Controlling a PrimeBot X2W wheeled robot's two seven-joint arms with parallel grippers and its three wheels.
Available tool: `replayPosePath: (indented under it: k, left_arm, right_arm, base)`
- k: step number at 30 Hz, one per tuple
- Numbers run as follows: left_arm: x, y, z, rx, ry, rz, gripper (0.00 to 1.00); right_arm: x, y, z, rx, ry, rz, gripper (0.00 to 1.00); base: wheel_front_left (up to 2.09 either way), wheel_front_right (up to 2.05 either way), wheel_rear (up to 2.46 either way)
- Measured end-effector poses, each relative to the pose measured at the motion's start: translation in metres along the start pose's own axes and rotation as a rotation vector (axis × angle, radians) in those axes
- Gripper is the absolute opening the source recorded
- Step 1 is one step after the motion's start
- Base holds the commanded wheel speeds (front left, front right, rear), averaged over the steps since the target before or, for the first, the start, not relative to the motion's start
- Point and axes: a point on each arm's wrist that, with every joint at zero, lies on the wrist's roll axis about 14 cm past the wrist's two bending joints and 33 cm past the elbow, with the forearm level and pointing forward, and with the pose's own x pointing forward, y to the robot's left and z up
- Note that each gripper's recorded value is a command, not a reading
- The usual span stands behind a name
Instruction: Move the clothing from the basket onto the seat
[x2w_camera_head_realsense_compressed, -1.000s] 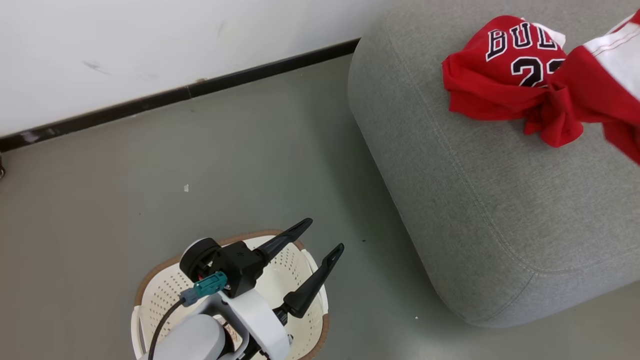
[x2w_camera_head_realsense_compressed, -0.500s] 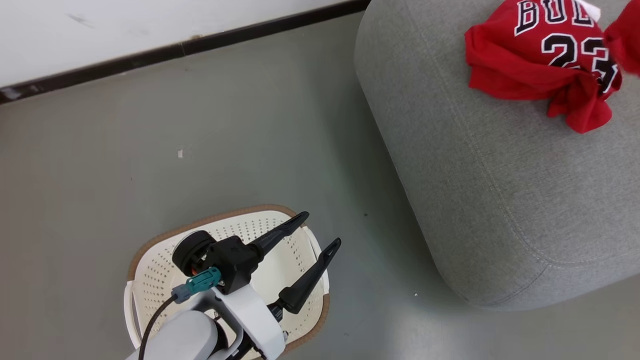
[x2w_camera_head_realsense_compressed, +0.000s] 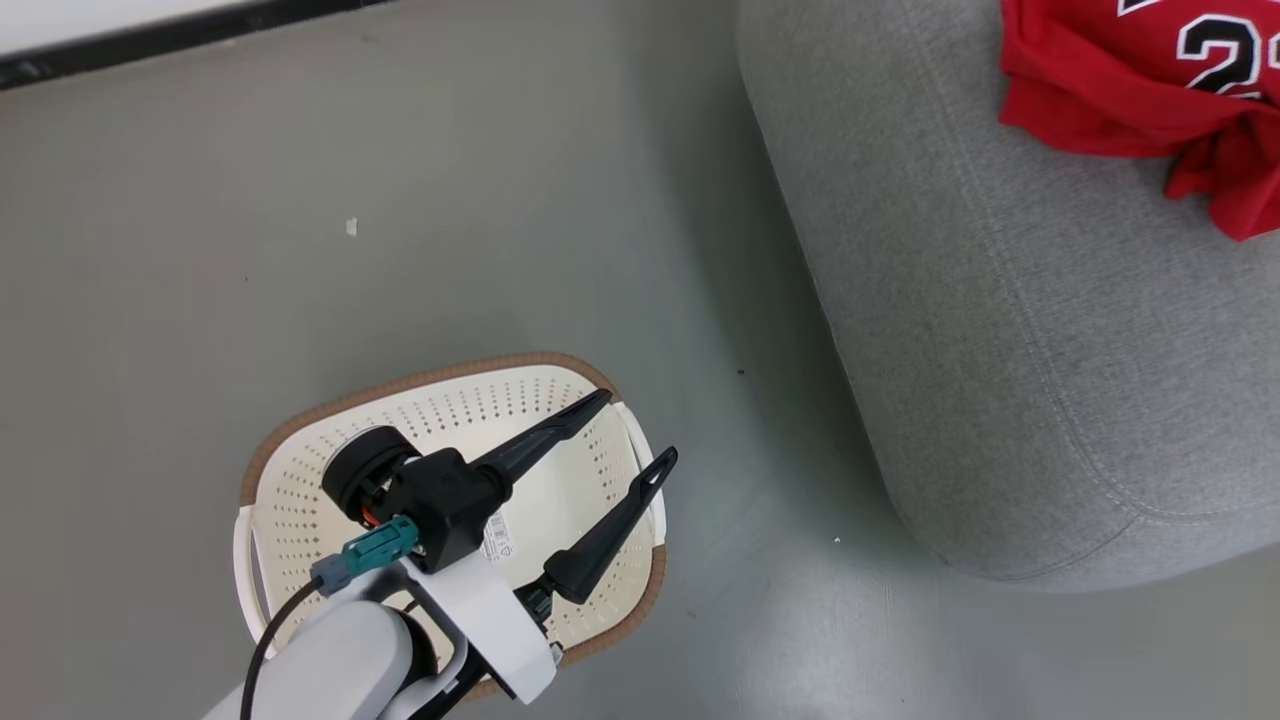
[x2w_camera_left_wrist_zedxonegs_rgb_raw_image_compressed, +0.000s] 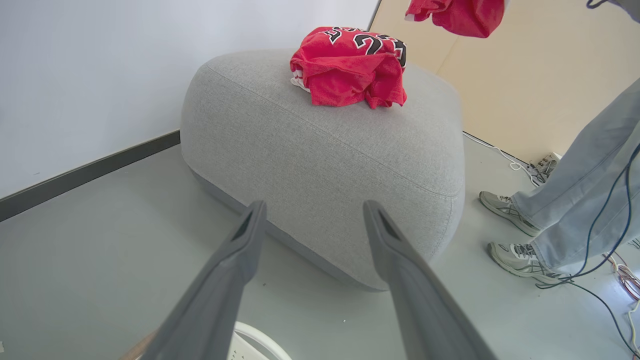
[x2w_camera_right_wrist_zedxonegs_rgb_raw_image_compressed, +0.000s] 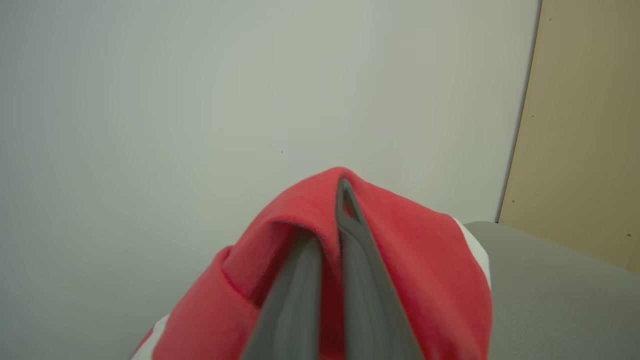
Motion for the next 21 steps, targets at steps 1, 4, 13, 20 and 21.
replayPosePath:
  k: [1,4,13,20,21]
  left_arm:
    - [0.000,0.002,-0.001,-0.003,0.000,0.001,1.00]
    - [-0.002,0.010,-0.007,-0.014,0.012,0.007,1.00]
    - [-0.001,0.027,-0.013,-0.031,0.013,0.015,1.00]
    - [0.000,0.043,-0.016,-0.028,0.013,0.032,1.00]
    - [0.000,0.045,-0.016,-0.026,0.008,0.034,1.00]
  right_arm:
    - [0.000,-0.002,-0.006,-0.006,0.013,-0.009,0.00]
    - [-0.004,0.007,-0.029,-0.008,0.052,-0.024,0.00]
    - [-0.019,0.024,-0.091,-0.009,0.193,-0.034,0.00]
    - [-0.039,0.047,-0.149,-0.035,0.352,0.015,0.00]
    - [-0.041,0.050,-0.154,-0.042,0.366,0.023,0.00]
  base:
    - [0.00,0.00,0.00]
    - [0.00,0.00,0.00]
    - [0.00,0.00,0.00]
    - [0.00,0.00,0.00]
    - [0.00,0.00,0.00]
